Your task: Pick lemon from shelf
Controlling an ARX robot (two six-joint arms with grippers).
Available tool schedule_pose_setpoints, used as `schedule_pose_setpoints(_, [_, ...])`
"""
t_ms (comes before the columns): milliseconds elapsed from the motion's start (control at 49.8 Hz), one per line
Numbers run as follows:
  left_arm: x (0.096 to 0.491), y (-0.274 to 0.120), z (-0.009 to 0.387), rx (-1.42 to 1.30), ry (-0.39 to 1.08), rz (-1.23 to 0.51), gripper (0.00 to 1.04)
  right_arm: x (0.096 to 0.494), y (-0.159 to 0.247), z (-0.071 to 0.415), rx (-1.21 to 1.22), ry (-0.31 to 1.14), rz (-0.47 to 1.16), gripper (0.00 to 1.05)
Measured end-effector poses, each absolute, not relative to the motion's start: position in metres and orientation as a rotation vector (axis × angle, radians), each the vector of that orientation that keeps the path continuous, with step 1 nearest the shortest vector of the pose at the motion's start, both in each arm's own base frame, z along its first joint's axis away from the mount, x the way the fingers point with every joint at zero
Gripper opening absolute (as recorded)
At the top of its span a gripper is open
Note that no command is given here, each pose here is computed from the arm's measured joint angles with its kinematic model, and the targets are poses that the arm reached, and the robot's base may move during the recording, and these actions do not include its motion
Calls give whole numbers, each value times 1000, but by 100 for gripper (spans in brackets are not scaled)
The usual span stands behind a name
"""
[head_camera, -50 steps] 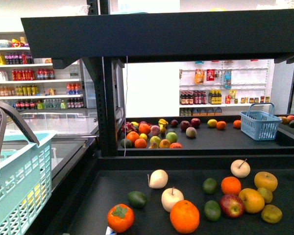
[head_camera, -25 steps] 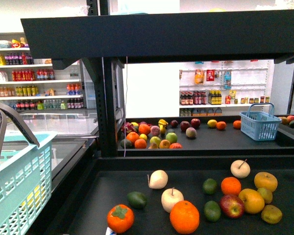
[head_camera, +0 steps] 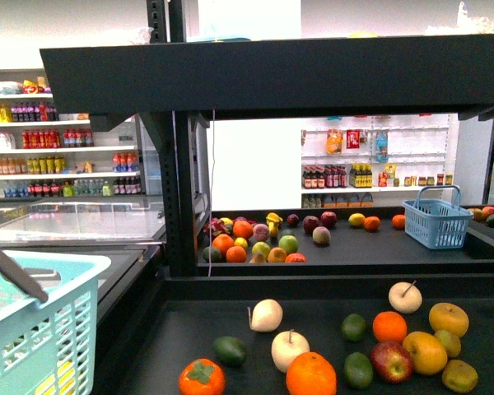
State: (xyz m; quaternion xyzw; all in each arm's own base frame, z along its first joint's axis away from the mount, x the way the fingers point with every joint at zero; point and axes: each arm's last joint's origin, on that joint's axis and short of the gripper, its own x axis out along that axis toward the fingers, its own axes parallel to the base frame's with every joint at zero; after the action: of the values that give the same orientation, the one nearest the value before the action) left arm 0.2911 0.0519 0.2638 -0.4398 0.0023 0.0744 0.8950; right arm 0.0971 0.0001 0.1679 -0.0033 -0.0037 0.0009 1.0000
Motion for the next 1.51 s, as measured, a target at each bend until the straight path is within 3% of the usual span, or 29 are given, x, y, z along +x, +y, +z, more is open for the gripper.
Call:
schedule_pose_setpoints(241, [284,70,251,-870,32,256,97,97,0,168,-7,-7,2,97])
schedule_pose_setpoints(582, [253,58,280,-729,50,270,97,97,0,168,-6,-7,2,97])
schedule_pose_setpoints(803, [210,36,308,-471,51,320,97,97,0,168,-7,-7,2,97])
schedule_pose_setpoints(1064, [153,-9,324,-255,-70,304,97,97,0,168,-7,-7,2,97])
schedule_pose_setpoints(1184, [124,-23,302,-96,-10,54,77,97,0,168,-6,-7,2,97])
schedule_pose_setpoints(1285, [99,-32,252,-41,-16,10,52,97,0,168,-5,-7,2,97])
schedule_pose_setpoints(1365, [97,-32,226,-25,-6,-10,38,97,0,168,-5,-7,2,97])
schedule_pose_setpoints(1506, [98,-21,204,-15,0,-17,4,97,0,168,-4,-8,2,97])
